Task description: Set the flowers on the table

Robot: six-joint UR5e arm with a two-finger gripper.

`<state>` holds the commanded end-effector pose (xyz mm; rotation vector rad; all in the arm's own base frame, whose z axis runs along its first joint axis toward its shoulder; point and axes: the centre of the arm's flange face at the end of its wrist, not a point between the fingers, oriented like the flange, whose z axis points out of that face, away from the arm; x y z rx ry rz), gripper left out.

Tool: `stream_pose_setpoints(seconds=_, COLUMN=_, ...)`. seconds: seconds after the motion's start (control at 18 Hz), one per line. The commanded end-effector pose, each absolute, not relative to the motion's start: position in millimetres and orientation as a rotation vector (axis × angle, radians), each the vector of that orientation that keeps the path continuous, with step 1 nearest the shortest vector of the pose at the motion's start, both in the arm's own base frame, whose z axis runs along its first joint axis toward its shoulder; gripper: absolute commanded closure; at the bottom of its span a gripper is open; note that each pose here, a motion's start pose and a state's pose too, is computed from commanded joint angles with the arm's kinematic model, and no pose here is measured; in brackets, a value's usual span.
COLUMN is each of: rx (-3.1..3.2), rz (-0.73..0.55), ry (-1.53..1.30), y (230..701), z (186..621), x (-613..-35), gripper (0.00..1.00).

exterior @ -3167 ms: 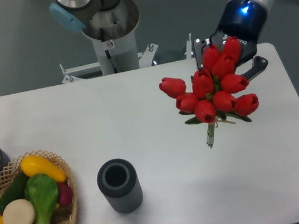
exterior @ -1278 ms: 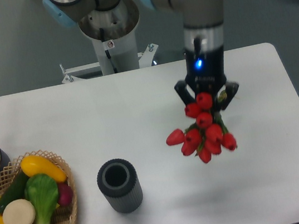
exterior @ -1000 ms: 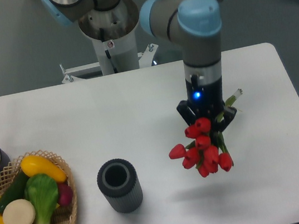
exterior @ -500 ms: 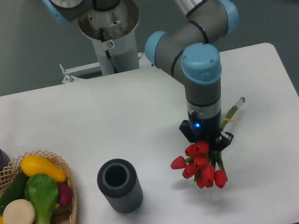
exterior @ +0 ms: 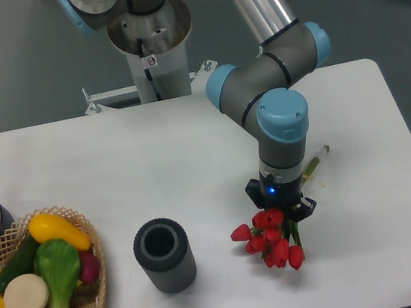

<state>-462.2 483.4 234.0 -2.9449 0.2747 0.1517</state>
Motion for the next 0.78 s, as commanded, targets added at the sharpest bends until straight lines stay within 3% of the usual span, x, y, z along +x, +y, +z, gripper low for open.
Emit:
stream_pose_setpoints(seconds=0.28, rx=-2.932, rz=0.131, ry=0.271, y=487, z=230, x=-461, gripper=0.69)
stream_pose_setpoints(seconds=0.5, rx=-2.93, rz=0.137, ry=0.269, y=488, z=231, x=-464, gripper=0.58)
stream_pose_setpoints(seconds=0.61, rx=-2.924, rz=0.151, ry=0.272, y=490, z=235, x=-468, gripper=0.41)
stream_pose_setpoints(seconds=0.72, rx=-2.919, rz=0.164, ry=0.272, y=491, z=237, x=-476, gripper=0.13)
stream_pose_setpoints(seconds=0.78, rx=-2.917, rz=0.174, ry=0.263, y=492, z=239, x=-480, gripper=0.07)
